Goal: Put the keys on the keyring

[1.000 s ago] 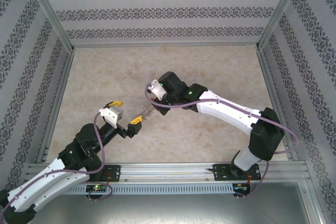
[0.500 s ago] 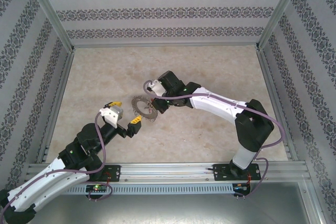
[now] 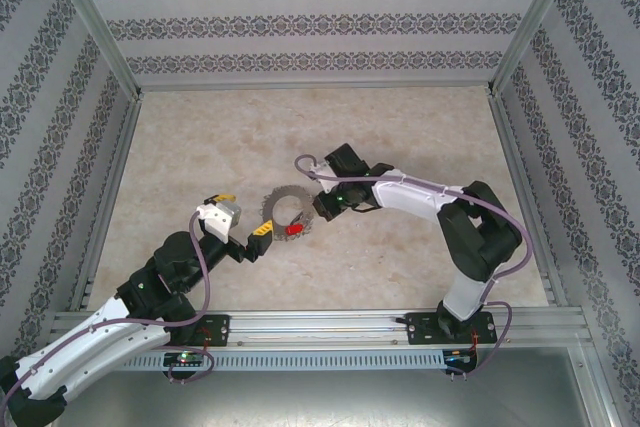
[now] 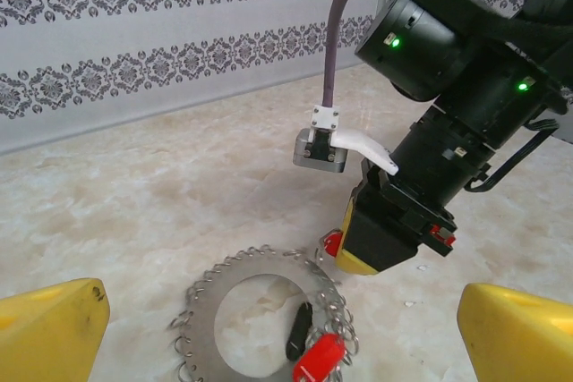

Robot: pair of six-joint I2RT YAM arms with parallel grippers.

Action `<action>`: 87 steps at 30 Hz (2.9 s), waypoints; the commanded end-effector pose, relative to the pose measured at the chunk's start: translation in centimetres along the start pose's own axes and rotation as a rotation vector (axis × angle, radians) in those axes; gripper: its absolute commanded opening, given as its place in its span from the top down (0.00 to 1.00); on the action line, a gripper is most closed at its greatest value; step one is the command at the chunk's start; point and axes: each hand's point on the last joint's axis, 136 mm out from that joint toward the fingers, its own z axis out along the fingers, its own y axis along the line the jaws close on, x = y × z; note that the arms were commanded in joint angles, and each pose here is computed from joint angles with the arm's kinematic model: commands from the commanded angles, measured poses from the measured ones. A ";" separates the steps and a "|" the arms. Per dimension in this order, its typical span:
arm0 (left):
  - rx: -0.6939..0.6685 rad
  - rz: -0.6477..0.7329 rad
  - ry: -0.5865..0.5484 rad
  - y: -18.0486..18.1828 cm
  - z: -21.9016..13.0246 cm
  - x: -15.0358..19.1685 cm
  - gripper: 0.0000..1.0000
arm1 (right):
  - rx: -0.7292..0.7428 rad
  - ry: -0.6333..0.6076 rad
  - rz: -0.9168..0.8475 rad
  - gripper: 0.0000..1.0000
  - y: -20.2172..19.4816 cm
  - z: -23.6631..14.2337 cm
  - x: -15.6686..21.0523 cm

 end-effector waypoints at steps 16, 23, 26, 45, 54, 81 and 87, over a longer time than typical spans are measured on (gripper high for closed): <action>0.003 -0.024 -0.008 0.0 0.0 -1.6 0.00 | 0.065 -0.074 0.068 0.65 -2.7 -2.0 1.5; -0.053 -0.012 0.010 1.0 -0.4 -2.0 0.00 | 0.181 -0.262 -0.023 0.42 -2.2 -8.5 2.6; -0.096 -0.024 0.054 1.7 -0.8 -1.7 0.00 | 0.245 -0.407 -0.086 0.02 -1.9 -12.1 2.9; -0.529 -0.105 0.164 11.3 5.5 4.8 0.00 | 0.712 -0.799 0.250 0.02 -15.9 -21.9 6.8; -0.738 -0.030 0.161 16.9 5.3 4.3 0.00 | 0.820 -0.841 0.114 0.02 -18.7 -20.7 5.5; -0.769 -0.055 0.127 25.0 7.9 10.9 0.00 | 0.813 -0.843 0.249 0.02 -25.6 -17.9 3.7; -0.747 -0.040 0.105 24.9 8.2 11.5 0.00 | 0.810 -0.841 0.249 0.02 -25.6 -17.9 3.8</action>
